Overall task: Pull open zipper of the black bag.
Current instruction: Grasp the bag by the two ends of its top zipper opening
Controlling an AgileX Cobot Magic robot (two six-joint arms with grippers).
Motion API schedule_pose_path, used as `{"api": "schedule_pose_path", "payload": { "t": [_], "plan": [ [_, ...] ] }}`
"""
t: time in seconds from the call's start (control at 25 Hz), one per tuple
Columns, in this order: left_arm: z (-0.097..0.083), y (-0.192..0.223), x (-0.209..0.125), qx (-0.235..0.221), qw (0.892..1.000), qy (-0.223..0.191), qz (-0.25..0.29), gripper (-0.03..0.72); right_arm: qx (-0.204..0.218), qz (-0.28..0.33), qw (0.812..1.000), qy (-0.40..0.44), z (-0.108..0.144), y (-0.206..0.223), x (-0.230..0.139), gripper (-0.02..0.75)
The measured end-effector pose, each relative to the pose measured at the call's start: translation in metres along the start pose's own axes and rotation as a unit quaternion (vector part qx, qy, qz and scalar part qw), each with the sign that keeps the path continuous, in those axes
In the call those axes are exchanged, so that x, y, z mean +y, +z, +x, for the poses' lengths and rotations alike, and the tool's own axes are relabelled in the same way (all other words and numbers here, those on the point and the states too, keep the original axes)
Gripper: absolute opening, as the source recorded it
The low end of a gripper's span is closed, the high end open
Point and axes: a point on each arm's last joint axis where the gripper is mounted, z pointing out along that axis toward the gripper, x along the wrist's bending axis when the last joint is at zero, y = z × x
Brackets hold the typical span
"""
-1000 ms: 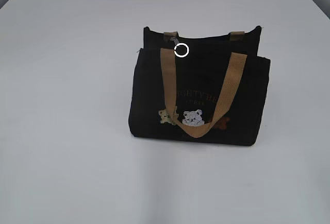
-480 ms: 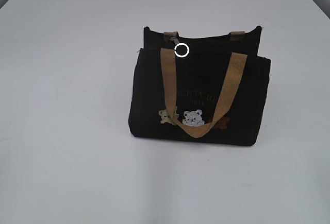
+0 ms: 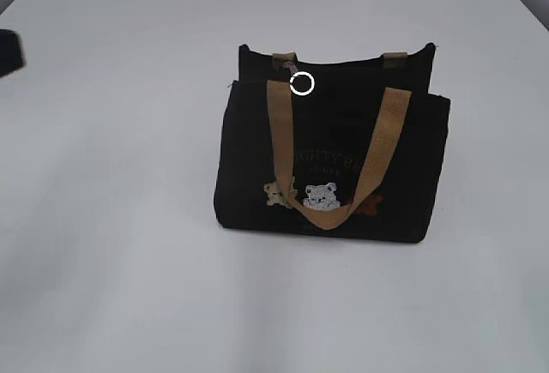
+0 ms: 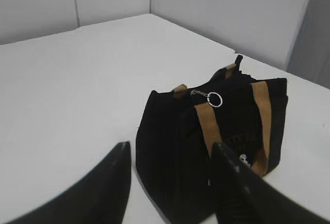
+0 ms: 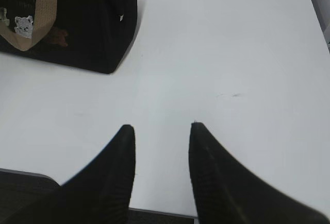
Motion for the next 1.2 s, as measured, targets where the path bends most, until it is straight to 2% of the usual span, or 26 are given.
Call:
{"api": "schedule_pose_path", "payload": {
  "t": [0.04, 0.12, 0.2, 0.36, 0.52, 0.68, 1.0, 1.2],
  "plan": [
    [0.01, 0.019, -0.009, -0.013, 1.0, -0.006, 0.011, 0.386, 0.0, 0.0, 1.0, 0.0, 0.0, 0.0, 0.0, 0.283],
    [0.02, 0.046, -0.024, -0.051, 0.998, 0.026, 0.018, 0.396, 0.0, 0.0, 1.0, 0.0, 0.0, 0.0, 0.0, 0.283],
    [0.027, 0.07, -0.035, -0.101, 0.994, 0.032, 0.018, 0.401, 0.001, 0.0, 1.0, 0.0, 0.0, 0.0, 0.0, 0.283],
    [0.034, 0.109, -0.052, -0.14, 0.988, 0.047, 0.042, 0.405, 0.0, 0.0, 1.0, 0.0, 0.0, 0.0, 0.0, 0.283],
    [0.026, 0.141, -0.063, -0.174, 0.981, 0.063, 0.065, 0.457, 0.0, 0.0, 1.0, 0.0, 0.0, 0.0, 0.0, 0.283],
    [0.018, 0.168, -0.074, -0.189, 0.975, 0.072, 0.095, 0.518, 0.001, 0.0, 1.0, 0.0, 0.0, 0.0, 0.0, 0.283],
    [0.018, 0.21, -0.093, -0.214, 0.968, 0.063, 0.116, 0.531, 0.018, -0.004, 1.0, 0.009, 0.003, 0.0, 0.001, 0.283],
    [0.007, 0.231, -0.094, -0.241, 0.962, 0.067, 0.105, 0.508, 0.046, -0.01, 0.999, 0.007, 0.008, 0.0, 0.002, 0.283]
  ]
}}
